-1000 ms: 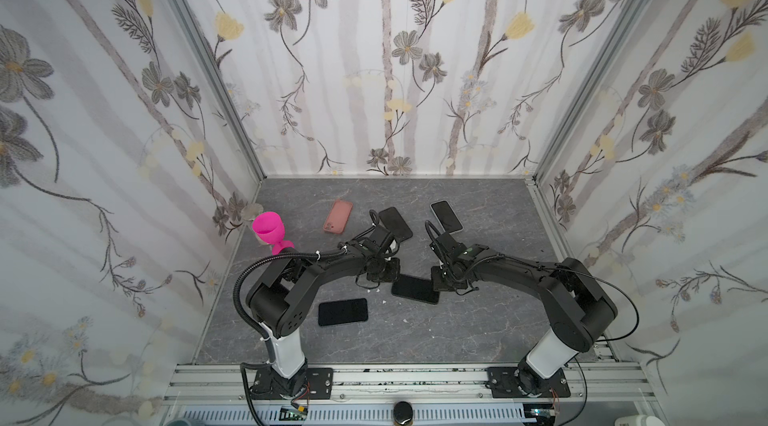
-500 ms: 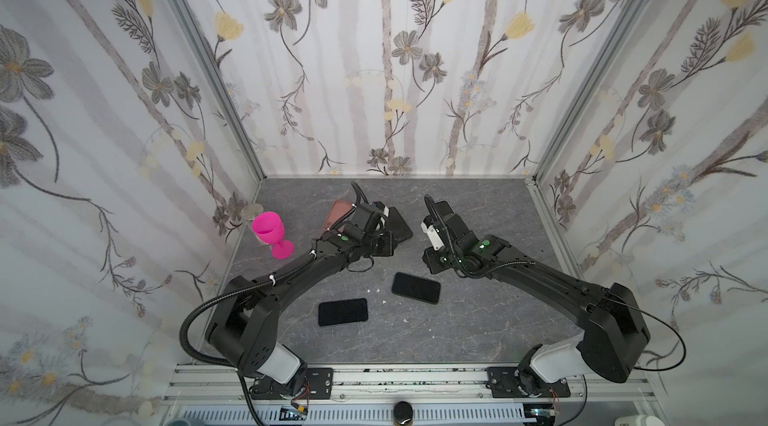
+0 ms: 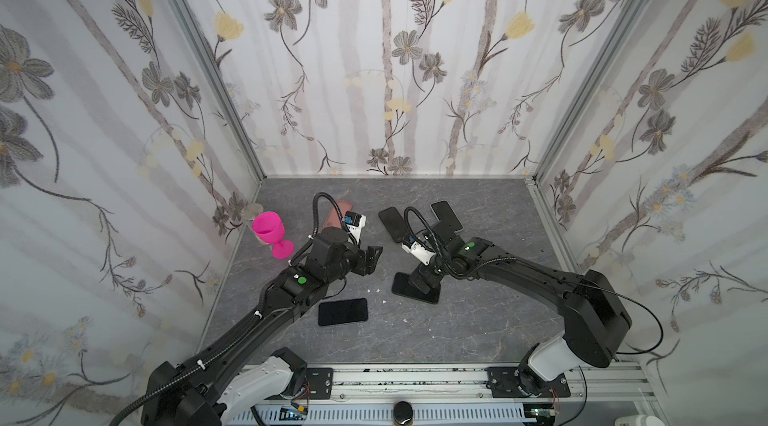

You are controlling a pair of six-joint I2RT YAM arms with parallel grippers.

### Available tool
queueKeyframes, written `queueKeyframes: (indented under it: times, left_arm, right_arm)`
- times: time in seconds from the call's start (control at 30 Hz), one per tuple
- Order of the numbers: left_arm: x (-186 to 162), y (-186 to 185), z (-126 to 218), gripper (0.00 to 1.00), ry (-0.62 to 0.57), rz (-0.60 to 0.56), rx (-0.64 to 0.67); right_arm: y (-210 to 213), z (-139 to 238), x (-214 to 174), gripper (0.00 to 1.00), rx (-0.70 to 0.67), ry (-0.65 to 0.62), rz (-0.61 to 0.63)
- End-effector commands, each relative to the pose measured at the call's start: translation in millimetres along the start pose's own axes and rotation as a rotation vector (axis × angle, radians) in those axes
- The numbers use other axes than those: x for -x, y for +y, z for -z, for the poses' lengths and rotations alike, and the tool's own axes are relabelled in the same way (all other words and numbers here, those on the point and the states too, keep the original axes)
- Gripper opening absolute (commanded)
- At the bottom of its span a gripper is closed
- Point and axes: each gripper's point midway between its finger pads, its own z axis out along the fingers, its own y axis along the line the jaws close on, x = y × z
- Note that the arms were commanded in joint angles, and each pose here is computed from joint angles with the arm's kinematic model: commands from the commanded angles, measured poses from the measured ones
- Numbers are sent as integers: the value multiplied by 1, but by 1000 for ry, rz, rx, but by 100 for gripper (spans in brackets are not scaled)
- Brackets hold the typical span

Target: Put the phone into the phone case

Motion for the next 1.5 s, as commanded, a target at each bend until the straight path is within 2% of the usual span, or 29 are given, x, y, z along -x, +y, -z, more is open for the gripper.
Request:
queueKeyframes:
  times: [0.0, 0.23, 0.53, 0.77, 0.97, 1.17, 1.47]
  left_arm:
    - [2, -14, 9, 78, -66, -112, -84]
    - [-26, -19, 15, 90, -87, -160, -152]
    - [-42, -8, 8, 93, -54, -159, -109]
    - [-45, -4, 6, 93, -40, -158, -89]
    - [-45, -3, 6, 93, -42, -157, -82]
    - [-46, -1, 6, 93, -37, -152, -73]
    - [-44, 4, 6, 93, -41, -149, -42]
  right_arm:
    - [4, -15, -5, 100, 1, 23, 66]
    - [7, -40, -28, 100, 13, 119, 102]
    - [7, -55, -47, 100, 25, 199, 115]
    - [10, -66, -61, 88, 49, 276, 103]
    - [-5, -69, -68, 77, -30, 313, 58]
    - [-26, -60, -66, 63, -97, 285, -59]
    - [-94, -38, -99, 60, -215, 274, -391]
